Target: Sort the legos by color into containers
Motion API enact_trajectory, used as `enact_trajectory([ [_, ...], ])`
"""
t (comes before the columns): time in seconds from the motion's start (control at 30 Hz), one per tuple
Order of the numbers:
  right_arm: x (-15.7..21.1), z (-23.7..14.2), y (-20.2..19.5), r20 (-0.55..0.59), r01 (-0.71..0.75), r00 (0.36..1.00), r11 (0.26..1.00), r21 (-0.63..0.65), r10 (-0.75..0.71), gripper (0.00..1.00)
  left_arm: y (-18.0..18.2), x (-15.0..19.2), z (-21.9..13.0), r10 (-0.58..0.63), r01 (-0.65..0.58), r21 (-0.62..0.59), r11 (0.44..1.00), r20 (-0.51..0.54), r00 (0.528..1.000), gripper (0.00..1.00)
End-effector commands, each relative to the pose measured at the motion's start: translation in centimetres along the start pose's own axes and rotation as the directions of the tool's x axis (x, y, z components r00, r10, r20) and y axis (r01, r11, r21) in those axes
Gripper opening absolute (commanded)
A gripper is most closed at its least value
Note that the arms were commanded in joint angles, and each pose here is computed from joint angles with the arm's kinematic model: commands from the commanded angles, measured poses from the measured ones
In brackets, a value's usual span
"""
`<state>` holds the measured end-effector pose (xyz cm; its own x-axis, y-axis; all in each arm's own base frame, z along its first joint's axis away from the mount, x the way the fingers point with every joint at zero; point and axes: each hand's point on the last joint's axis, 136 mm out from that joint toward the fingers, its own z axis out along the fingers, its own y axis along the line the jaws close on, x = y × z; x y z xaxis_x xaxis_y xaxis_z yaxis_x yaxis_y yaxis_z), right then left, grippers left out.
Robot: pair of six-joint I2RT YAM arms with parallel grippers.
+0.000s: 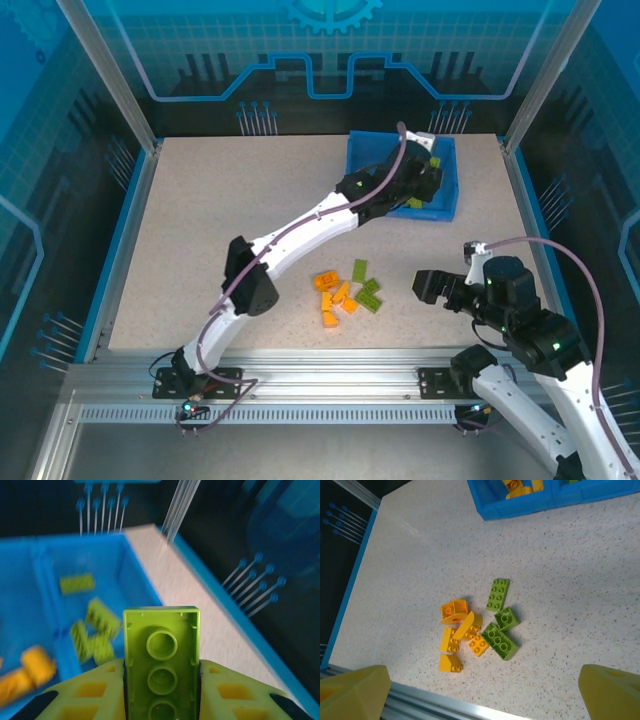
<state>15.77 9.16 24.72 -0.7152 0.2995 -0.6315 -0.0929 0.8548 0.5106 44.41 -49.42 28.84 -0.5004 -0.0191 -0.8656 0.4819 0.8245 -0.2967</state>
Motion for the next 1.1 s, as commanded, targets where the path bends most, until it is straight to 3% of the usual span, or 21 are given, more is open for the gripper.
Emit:
enact_trajectory([
  [0.0,-0.1,-0.8,-0.5,0.023,-0.013,1.0,1.0,0.024,0.012,0.98,1.4,1.6,4.8,0.155,-0.153,-0.051,0.987,0.042,0.987,0.28],
  [0.2,0.0,-1.8,-1.4,0.043,-0.003,0.999,0.998,0.059,0.001,0.99,2.4,0.2,7.8,0.15,-0.14,-0.067,0.988,0.19,0.97,0.36],
  [0.43,0.2,-1.5,-1.5,0.037,-0.012,0.999,0.998,0.065,0.009,0.99,3.5,2.0,9.7,0.164,-0.15,-0.088,0.985,0.178,0.97,0.48],
  [0.6,0.2,-0.6,-1.1,0.009,-0.012,1.0,0.998,0.054,0.012,0.98,3.5,0.5,8.7,0.167,-0.148,-0.105,0.983,0.204,0.965,0.63],
  [0.73,0.2,-0.5,-1.2,0.006,-0.005,1.0,0.998,0.066,0.004,0.99,2.6,-2.1,5.8,0.128,-0.111,-0.088,0.99,0.209,0.969,0.63],
  [0.87,0.2,-0.3,-1.5,0.003,-0.001,1.0,0.997,0.078,0.0,0.99,1.0,-5.0,0.1,0.04,-0.039,-0.009,0.999,0.232,0.972,0.64],
  [1.07,0.8,1.1,-1.2,-0.058,0.029,0.998,0.997,0.075,-0.025,0.99,1.0,-4.4,-9.8,-0.022,-0.002,0.1,0.995,0.233,0.972,0.64],
])
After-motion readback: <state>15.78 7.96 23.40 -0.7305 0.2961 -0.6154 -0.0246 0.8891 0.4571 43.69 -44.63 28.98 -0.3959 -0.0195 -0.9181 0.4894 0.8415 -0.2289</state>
